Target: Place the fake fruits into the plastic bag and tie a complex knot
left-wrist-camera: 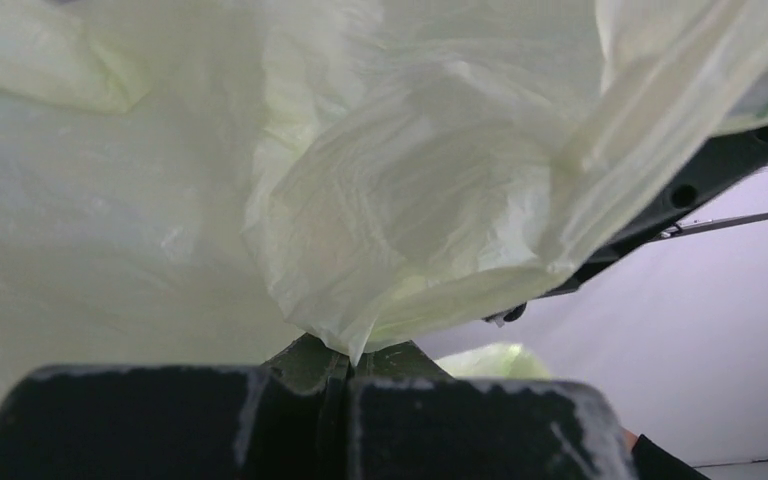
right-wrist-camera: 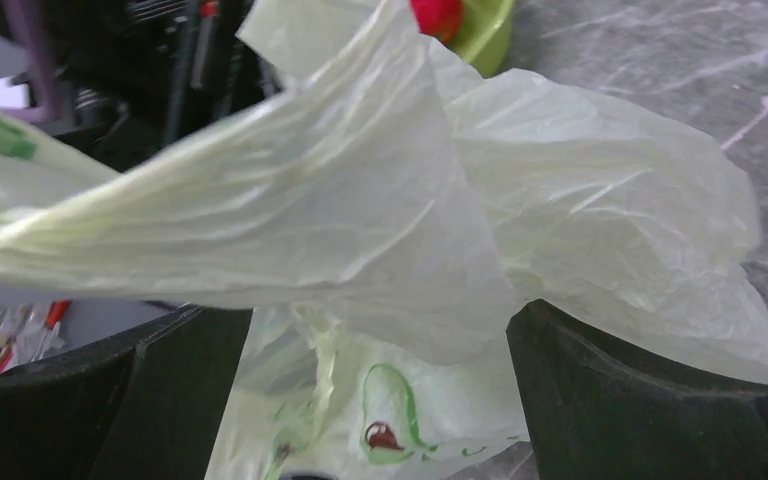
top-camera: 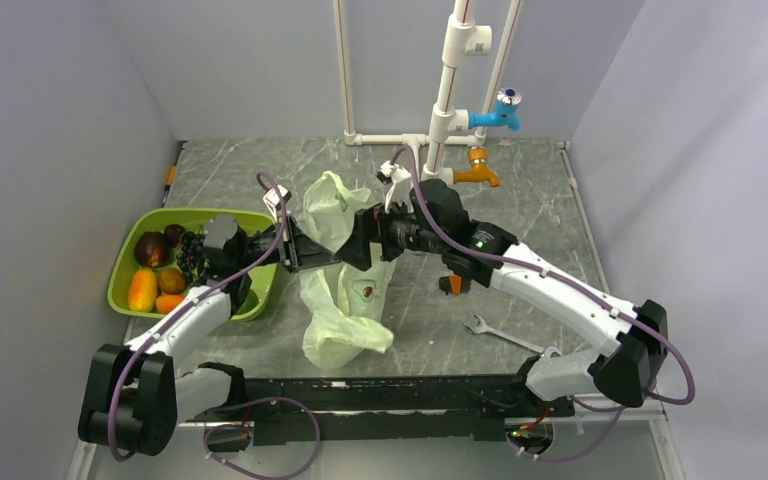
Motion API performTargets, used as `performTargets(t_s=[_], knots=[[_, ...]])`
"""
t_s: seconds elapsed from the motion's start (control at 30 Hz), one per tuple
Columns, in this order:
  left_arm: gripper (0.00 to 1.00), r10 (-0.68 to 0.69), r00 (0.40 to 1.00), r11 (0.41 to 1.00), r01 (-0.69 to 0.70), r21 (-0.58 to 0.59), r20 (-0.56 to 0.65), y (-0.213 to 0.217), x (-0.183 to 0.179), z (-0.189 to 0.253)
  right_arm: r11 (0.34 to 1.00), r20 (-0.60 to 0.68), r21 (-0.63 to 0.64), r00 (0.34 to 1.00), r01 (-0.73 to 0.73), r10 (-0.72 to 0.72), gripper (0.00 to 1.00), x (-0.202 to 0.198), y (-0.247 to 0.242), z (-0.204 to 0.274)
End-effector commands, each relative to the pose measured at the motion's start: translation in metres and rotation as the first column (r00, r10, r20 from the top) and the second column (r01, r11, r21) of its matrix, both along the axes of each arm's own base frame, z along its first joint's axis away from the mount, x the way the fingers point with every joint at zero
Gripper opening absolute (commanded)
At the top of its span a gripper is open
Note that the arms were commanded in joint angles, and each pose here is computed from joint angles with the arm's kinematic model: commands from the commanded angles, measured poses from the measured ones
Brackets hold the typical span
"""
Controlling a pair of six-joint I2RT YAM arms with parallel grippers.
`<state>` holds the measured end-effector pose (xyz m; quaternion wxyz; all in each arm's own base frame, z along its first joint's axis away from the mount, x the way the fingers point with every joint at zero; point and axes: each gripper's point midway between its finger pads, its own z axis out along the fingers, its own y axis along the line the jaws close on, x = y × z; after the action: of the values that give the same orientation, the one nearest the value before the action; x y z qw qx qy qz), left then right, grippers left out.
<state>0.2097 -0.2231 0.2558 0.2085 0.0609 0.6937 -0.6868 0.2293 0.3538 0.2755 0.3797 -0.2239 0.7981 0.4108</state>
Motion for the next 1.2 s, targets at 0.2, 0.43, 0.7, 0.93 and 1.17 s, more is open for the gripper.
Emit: performTargets(t_s=[0.2,0.43,0.7,0.93,1.17], knots=[[0.00,-0.067,0.977,0.996,0.077,-0.042,0.202,-0.004,-0.024,0.029,0.995,0.068,-0.059,0.995,0.078,-0.074,0.87,0.024,-0.002,-0.001],[0.00,-0.087,0.981,0.996,0.086,0.014,0.175,0.009,-0.035,0.018,0.976,0.141,-0.177,0.985,0.125,-0.101,0.00,0.039,-0.023,-0.006],[0.00,0.199,0.926,0.838,-0.331,0.434,0.321,0.123,0.023,-0.036,0.971,0.240,-0.237,0.971,0.043,0.016,0.00,0.023,-0.080,0.014],[0.35,-0.057,0.906,0.841,-0.183,0.509,0.420,0.122,0.012,-0.022,0.976,0.192,-0.185,0.969,-0.119,0.154,0.00,0.013,-0.062,0.021],[0.99,-0.175,0.751,0.819,-0.248,0.518,0.637,0.109,-0.015,0.015,0.961,0.123,-0.205,0.969,-0.187,0.215,0.00,0.009,-0.054,0.014]])
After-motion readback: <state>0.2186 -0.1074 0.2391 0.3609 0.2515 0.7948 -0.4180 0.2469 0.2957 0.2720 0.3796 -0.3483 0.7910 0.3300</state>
